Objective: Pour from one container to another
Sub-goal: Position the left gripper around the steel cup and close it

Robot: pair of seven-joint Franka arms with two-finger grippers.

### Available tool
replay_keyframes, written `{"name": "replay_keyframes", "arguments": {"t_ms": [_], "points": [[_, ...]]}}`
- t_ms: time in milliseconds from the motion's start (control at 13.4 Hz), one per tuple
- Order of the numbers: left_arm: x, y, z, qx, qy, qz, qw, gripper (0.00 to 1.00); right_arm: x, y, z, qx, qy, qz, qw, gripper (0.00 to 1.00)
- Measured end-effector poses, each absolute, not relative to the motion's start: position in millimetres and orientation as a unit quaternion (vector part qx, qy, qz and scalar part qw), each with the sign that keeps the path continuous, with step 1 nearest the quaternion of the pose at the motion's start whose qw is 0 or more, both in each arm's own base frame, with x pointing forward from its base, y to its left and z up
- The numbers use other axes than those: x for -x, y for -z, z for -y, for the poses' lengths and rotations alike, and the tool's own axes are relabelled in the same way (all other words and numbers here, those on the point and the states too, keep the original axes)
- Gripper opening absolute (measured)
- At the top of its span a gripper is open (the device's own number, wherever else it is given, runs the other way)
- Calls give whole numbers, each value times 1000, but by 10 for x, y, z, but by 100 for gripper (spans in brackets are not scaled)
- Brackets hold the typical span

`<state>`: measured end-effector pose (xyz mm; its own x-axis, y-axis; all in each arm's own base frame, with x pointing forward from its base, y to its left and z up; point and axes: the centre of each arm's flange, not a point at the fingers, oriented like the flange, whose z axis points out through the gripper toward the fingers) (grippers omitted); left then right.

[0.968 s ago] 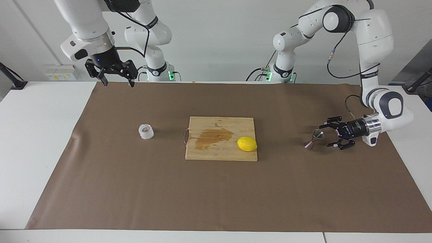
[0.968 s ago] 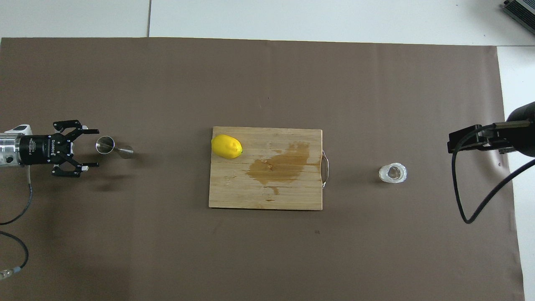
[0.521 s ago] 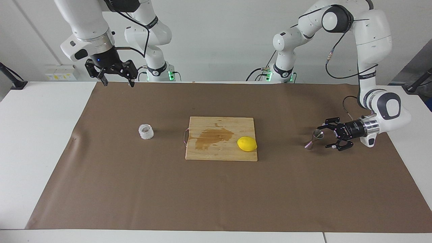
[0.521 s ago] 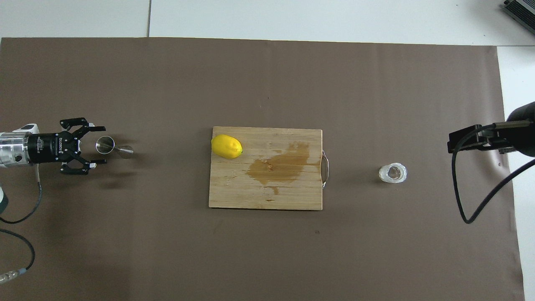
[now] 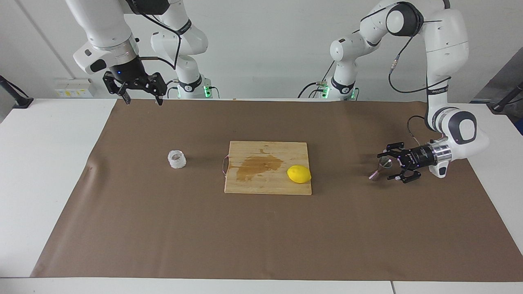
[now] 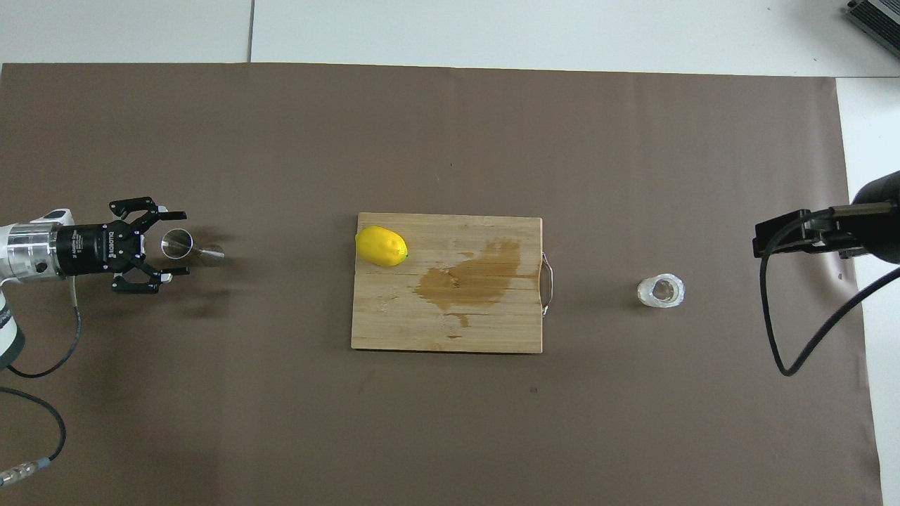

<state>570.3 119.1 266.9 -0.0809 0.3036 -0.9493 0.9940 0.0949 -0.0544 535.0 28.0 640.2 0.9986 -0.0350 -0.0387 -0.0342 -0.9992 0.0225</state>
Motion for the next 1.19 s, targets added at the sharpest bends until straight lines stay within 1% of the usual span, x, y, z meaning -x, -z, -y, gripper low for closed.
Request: {"name": "replay_keyframes", "arguments": {"t_ms": [521, 670, 744, 819, 893, 968, 1191], "points": [[-5666, -2627, -1180, -519, 416, -612, 428, 100, -5350, -6402, -280, -1000, 20, 17, 11, 100], [-5660, -2628, -1185, -518, 416, -613, 428, 99, -5350, -6402, -280, -1000, 20, 17, 11, 100], [-5659, -2631, -1186, -518, 415, -613, 429, 94, -5350, -6402, -280, -1000, 20, 17, 11, 100], [-5660, -2635, -1186, -519, 414, -612, 429, 94, -5350, -6402, -280, -1000, 20, 17, 11, 100], [-5660, -2640, -1186, -521, 413, -610, 431, 85, -5350, -6402, -280, -1000, 20, 17, 11, 100], [-5660, -2641, -1186, -523, 411, -608, 432, 81, -5350, -6402, -280, -1000, 20, 17, 11, 100], [-5659, -2640, -1185, -526, 410, -606, 434, 81, -5350, -6402, -280, -1000, 20, 17, 11, 100]]}}
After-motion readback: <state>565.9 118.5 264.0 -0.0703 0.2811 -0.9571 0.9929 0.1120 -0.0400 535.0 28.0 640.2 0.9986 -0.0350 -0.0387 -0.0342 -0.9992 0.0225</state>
